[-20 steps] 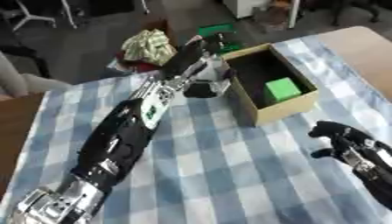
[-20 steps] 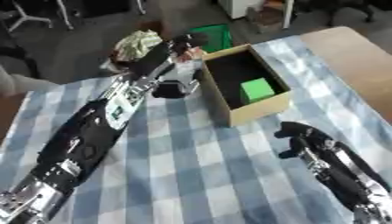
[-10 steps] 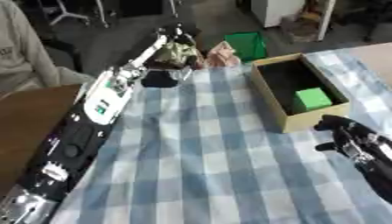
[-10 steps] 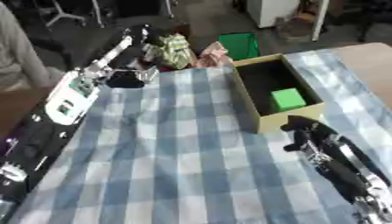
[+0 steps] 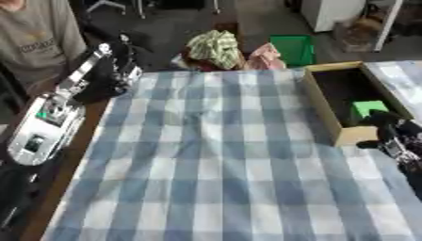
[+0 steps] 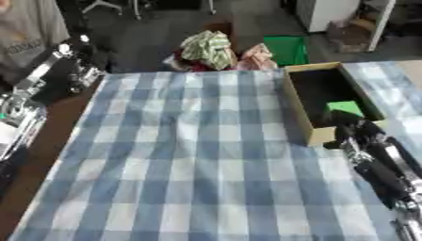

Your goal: Pick up objects on the table and place them in the box.

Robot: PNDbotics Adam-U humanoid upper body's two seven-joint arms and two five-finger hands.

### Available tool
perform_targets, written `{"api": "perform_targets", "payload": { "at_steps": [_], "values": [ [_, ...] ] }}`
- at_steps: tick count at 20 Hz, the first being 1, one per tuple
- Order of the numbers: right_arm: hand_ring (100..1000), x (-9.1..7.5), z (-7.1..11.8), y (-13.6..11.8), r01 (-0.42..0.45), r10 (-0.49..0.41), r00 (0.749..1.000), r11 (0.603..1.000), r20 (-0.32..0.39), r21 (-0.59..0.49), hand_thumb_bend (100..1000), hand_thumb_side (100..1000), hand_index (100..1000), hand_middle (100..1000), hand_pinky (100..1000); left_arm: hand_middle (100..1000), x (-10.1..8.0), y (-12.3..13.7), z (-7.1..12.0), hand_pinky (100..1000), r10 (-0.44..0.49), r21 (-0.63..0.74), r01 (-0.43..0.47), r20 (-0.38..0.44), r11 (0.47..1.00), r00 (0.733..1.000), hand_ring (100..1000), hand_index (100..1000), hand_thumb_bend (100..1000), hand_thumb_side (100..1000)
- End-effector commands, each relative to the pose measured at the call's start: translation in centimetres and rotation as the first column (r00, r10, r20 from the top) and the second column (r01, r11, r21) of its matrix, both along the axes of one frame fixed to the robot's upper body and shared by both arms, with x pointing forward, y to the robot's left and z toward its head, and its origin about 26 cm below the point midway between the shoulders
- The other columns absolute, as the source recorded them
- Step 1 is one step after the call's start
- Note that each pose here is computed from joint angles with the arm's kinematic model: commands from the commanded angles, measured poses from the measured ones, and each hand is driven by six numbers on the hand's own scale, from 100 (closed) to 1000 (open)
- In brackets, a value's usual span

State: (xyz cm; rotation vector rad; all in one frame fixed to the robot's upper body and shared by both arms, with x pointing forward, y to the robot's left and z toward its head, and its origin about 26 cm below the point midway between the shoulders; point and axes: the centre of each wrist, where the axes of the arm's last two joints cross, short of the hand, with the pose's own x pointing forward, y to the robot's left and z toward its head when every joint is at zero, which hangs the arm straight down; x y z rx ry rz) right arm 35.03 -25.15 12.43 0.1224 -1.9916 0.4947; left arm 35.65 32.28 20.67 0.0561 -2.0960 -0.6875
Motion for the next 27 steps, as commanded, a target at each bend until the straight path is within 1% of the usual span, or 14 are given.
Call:
{"api": "perform_targets", "payload": {
  "at_steps": [1, 2, 3, 4, 5, 6, 9, 12, 13, 18, 27],
  "values": [
    [1000, -0.2, 1.5, -1.0, 0.043, -0.044, 0.997, 0.999, 0.056, 0.021, 100, 536, 887, 757, 706, 698, -1.5, 0.5, 0.7, 817, -0.013, -0.083, 0.013, 0.002, 0.996, 1.0, 662, 846, 100, 572],
    [1000, -0.3, 1.6, -1.2, 0.057, -0.059, 0.996, 0.998, 0.06, 0.031, 100, 536, 887, 757, 706, 698, -1.9, 0.6, 0.2, 817, -0.016, -0.108, 0.014, -0.014, 0.994, 1.0, 662, 846, 100, 572],
    [1000, -0.4, 1.6, -1.3, 0.071, -0.074, 0.995, 0.997, 0.065, 0.043, 100, 532, 888, 756, 705, 695, -2.3, 0.8, -0.3, 817, -0.014, -0.129, 0.009, -0.032, 0.992, 0.999, 660, 845, 100, 600],
    [1000, -0.4, 1.7, -1.4, 0.083, -0.087, 0.994, 0.995, 0.069, 0.054, 100, 558, 889, 757, 704, 694, -2.7, 0.9, -0.6, 817, -0.013, -0.146, 0.007, -0.042, 0.989, 0.999, 659, 845, 100, 604],
    [1000, -0.5, 1.7, -1.6, 0.098, -0.103, 0.992, 0.993, 0.073, 0.067, 100, 531, 893, 756, 704, 689, -3.1, 0.9, -1.1, 817, -0.012, -0.163, 0.002, -0.058, 0.987, 0.998, 654, 843, 100, 643],
    [1000, -0.6, 1.8, -1.7, 0.111, -0.117, 0.99, 0.991, 0.076, 0.079, 100, 533, 894, 756, 704, 687, -3.3, 0.9, -1.5, 817, -0.013, -0.174, 0.0, -0.072, 0.985, 0.997, 653, 844, 100, 657],
    [1000, -0.8, 1.8, -2.1, 0.149, -0.158, 0.984, 0.982, 0.079, 0.112, 100, 538, 898, 757, 703, 675, -4.1, 0.8, -2.6, 816, -0.024, -0.192, 0.003, -0.109, 0.981, 0.994, 647, 844, 100, 685],
    [1000, -0.9, 1.8, -2.1, 0.165, -0.176, 0.981, 0.978, 0.079, 0.131, 100, 539, 900, 758, 702, 665, -4.9, 1.0, -3.8, 816, -0.027, -0.189, 0.0, -0.141, 0.982, 0.99, 640, 843, 100, 708],
    [1000, -1.0, 1.7, -2.1, 0.17, -0.182, 0.98, 0.976, 0.078, 0.137, 100, 543, 901, 759, 702, 659, -5.0, 1.0, -4.2, 814, -0.03, -0.189, 0.001, -0.153, 0.982, 0.988, 634, 842, 100, 729],
    [1000, -1.2, 1.7, -2.3, 0.191, -0.205, 0.976, 0.969, 0.078, 0.156, 100, 538, 901, 758, 700, 641, -5.4, 0.9, -5.3, 812, -0.042, -0.198, 0.005, -0.185, 0.98, 0.982, 624, 839, 100, 754],
    [1000, -1.4, 1.2, -2.6, 0.232, -0.246, 0.967, 0.956, 0.061, 0.178, 100, 544, 896, 753, 697, 629, -5.5, 0.4, -6.3, 810, -0.061, -0.203, 0.014, -0.224, 0.979, 0.973, 617, 835, 100, 794]
  ]
}}
